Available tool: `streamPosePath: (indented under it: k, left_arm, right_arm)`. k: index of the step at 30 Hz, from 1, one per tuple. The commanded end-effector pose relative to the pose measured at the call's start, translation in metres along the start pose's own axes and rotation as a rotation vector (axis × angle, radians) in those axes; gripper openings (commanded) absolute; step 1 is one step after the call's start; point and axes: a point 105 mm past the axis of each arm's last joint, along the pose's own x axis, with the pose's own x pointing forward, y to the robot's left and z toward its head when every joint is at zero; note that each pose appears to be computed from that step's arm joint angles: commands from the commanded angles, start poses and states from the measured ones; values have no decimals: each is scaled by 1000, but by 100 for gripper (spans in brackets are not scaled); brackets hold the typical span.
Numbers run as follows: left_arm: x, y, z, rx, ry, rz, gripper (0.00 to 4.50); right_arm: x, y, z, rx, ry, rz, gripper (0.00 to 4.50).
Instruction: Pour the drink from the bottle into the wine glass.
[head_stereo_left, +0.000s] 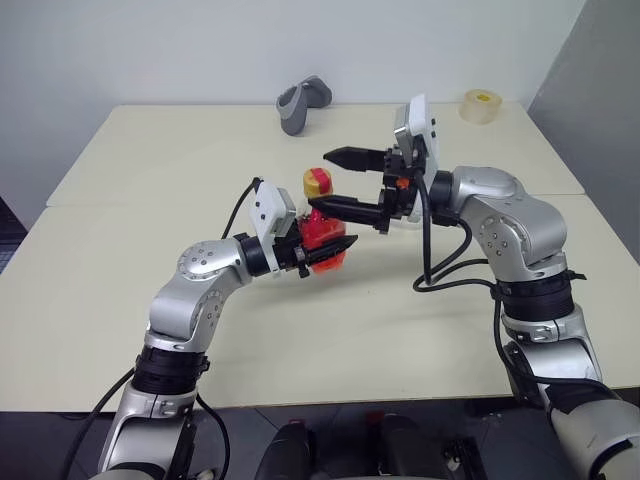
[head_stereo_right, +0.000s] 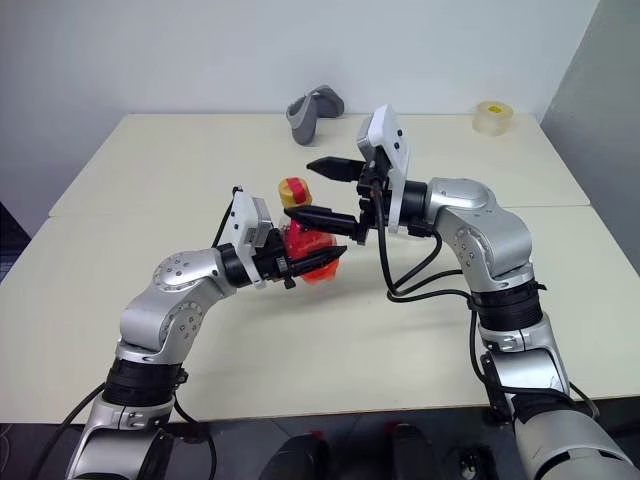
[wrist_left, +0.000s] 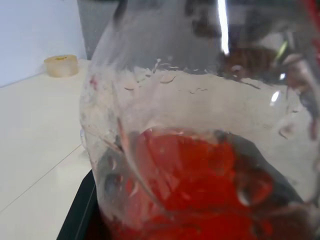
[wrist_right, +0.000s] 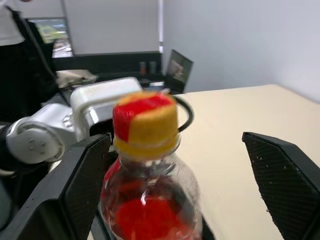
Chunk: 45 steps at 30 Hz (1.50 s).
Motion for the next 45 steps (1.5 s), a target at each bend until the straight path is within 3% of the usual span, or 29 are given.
streamPosePath:
  k: [1, 5, 18, 29, 45]
  left_arm:
    - [15, 14, 22, 66, -74, 31, 222]
    - [26, 27, 24, 72, -95, 62, 222]
    - [31, 32, 18, 84, -84, 31, 222]
    - [27, 33, 17, 86, -79, 38, 222]
    - [21, 35, 19, 90, -76, 48, 222]
  right_arm:
    - [3, -11, 22, -40, -60, -136, 447]
    - [9, -13, 28, -44, -76, -176, 447]
    - [20, -19, 36, -65, -76, -202, 447]
    - [20, -36, 25, -105, -36, -274, 447]
    - [-41, -59, 15, -81, 26, -420, 447]
